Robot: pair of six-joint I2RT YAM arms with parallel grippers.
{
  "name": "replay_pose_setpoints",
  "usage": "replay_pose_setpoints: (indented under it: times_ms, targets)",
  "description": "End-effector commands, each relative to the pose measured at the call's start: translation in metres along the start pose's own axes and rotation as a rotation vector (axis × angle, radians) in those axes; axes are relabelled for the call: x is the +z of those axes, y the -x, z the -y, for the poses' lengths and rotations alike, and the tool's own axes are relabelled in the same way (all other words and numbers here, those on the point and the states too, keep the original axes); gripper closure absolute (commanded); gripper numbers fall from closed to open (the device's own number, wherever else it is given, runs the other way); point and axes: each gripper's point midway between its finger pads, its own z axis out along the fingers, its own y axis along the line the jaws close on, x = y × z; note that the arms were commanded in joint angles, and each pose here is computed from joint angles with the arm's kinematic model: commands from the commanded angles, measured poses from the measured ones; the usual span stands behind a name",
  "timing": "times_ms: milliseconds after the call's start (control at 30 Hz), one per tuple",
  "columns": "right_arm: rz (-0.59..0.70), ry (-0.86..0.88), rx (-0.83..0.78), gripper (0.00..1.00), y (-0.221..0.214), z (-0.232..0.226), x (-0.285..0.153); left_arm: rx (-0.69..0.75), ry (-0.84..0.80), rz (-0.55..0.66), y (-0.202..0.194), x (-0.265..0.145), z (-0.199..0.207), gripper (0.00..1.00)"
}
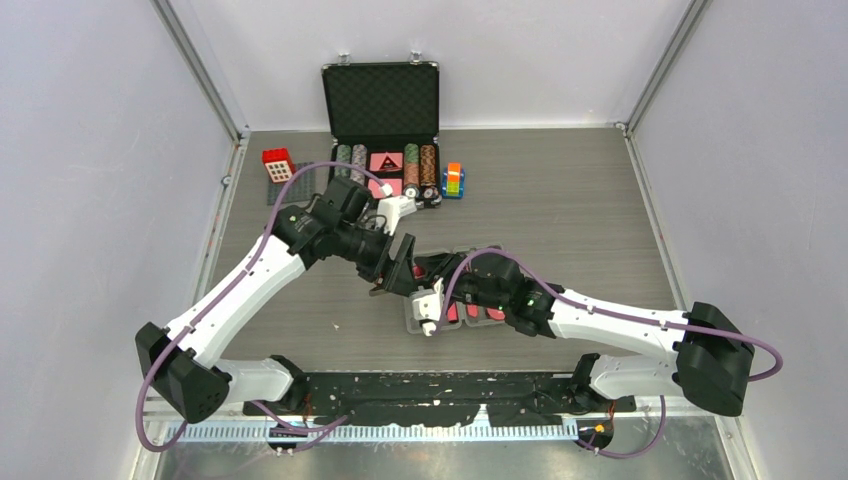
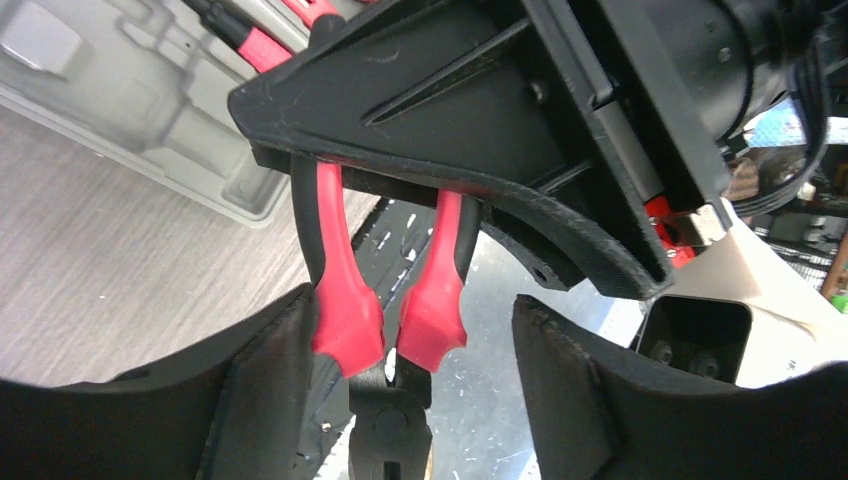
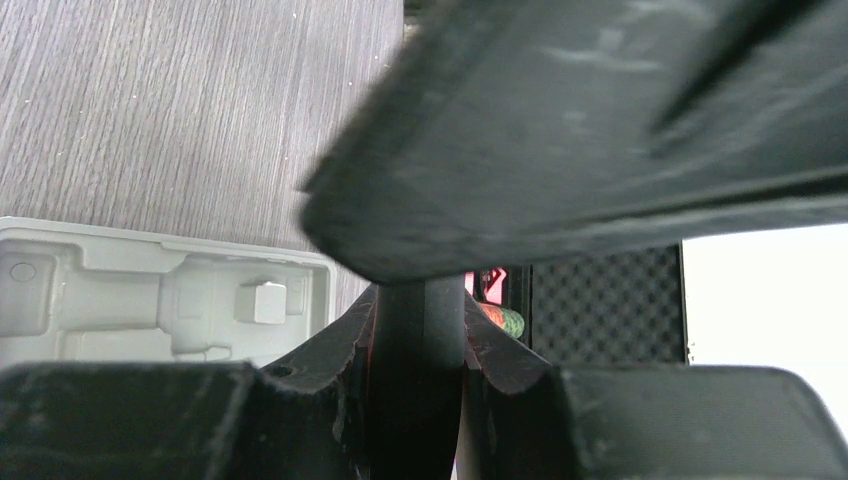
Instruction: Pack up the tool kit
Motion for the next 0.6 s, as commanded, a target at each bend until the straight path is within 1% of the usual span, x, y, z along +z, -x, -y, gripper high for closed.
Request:
replay_pose_setpoints:
  times_ms: [0,100,333,400,533,567]
  targets:
    - [0.107,-0.187,-0.058,0.95,0.037,0.064,-0.008,0.025,-0.076,-0.008,-0.004,0.004,0.009,0.36]
    - [0.11,-0.179,-0.062,0.95,0.038,0.062,-0.007,0.019,-0.087,-0.002,-0.002,0.006,0.01,0.39]
    - [0.131,-0.158,-0.064,0.95,0.043,0.056,-0.005,0.016,-0.111,-0.001,0.004,0.009,0.012,0.37]
    - [0.135,-0.155,-0.063,0.95,0.044,0.055,-0.005,0.015,-0.111,-0.009,0.004,0.011,0.012,0.4]
    - [0.134,-0.15,-0.061,0.95,0.043,0.052,-0.004,0.015,-0.101,-0.008,0.004,0.01,0.01,0.58]
    - [0.133,-0.148,-0.059,0.95,0.043,0.052,-0.004,0.016,-0.096,-0.006,0.003,0.01,0.01,0.67]
